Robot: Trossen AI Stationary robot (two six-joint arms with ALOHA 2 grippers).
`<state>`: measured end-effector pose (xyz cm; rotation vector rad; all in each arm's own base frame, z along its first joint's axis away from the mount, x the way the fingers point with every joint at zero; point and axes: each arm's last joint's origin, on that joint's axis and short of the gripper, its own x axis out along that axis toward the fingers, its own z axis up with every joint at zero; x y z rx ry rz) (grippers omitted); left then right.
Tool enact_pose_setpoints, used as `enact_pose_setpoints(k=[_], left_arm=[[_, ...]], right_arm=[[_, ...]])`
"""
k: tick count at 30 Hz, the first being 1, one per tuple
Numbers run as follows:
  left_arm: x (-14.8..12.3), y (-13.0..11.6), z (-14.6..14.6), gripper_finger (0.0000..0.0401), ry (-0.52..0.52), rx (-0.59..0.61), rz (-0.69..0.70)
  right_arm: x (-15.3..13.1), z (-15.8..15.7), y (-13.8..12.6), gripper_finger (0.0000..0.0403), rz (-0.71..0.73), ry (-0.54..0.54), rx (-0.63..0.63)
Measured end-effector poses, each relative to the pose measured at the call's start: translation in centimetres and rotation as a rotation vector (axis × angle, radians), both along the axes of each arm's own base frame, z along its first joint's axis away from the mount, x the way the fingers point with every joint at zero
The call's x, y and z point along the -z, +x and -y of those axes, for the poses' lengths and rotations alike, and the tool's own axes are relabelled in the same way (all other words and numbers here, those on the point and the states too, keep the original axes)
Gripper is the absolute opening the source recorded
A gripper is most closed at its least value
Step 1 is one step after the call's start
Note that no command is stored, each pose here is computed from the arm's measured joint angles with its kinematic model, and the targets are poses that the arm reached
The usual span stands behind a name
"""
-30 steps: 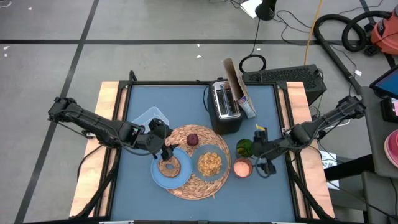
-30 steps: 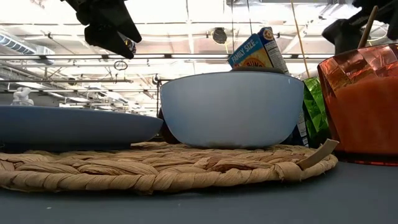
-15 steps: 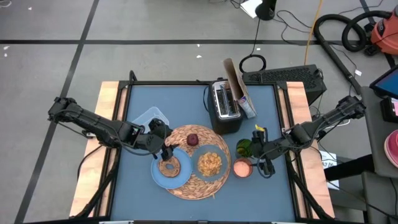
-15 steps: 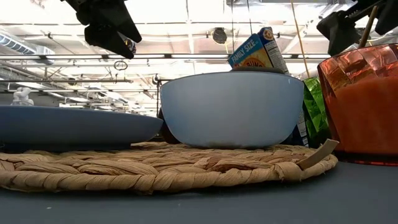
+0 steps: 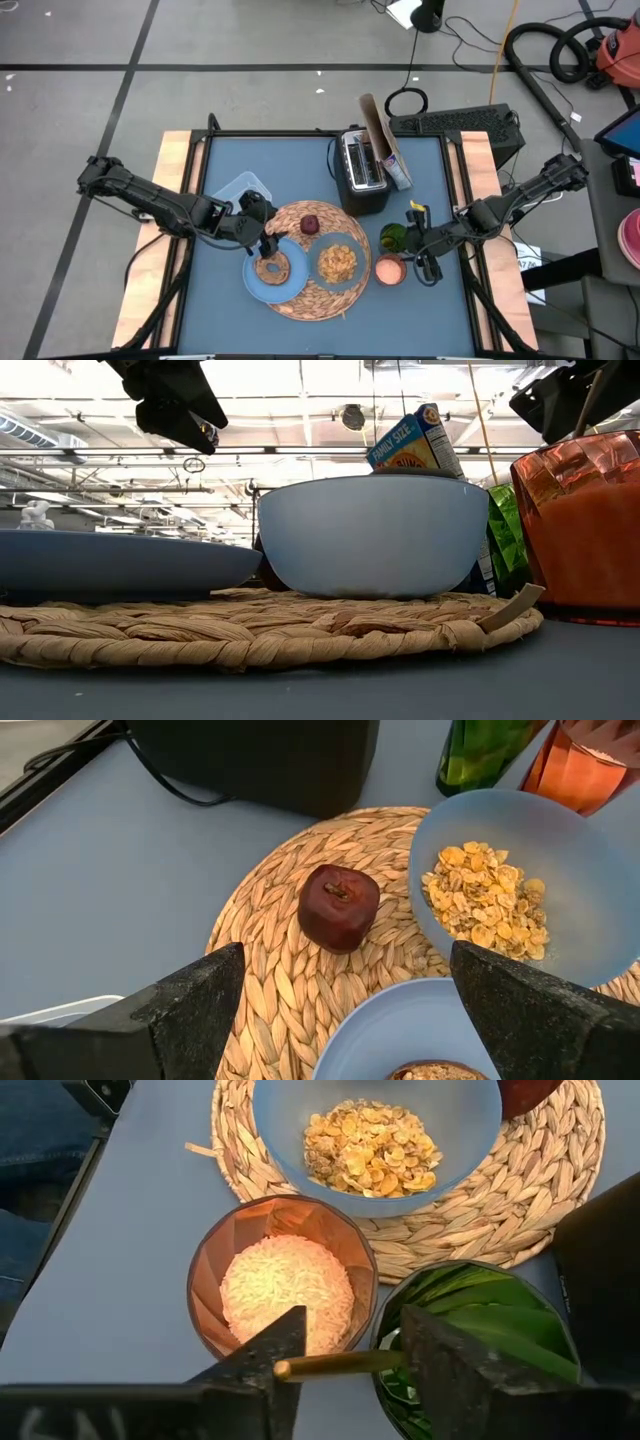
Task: Arrange a breakfast setting
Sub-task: Put the gold spoon on the right side of the blue bowl
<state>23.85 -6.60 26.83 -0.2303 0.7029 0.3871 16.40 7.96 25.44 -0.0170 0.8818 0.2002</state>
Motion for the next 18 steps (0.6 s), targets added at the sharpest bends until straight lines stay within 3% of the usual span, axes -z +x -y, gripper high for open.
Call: enact_pose_setpoints(k=[18], left_arm=[[-0.22, 0.23, 0.08, 0.0358, -0.011, 0.0, 0.034]], right_arm=[[-0.11, 0.02, 0.04, 0.0059, 0.012, -0.008, 0.003]])
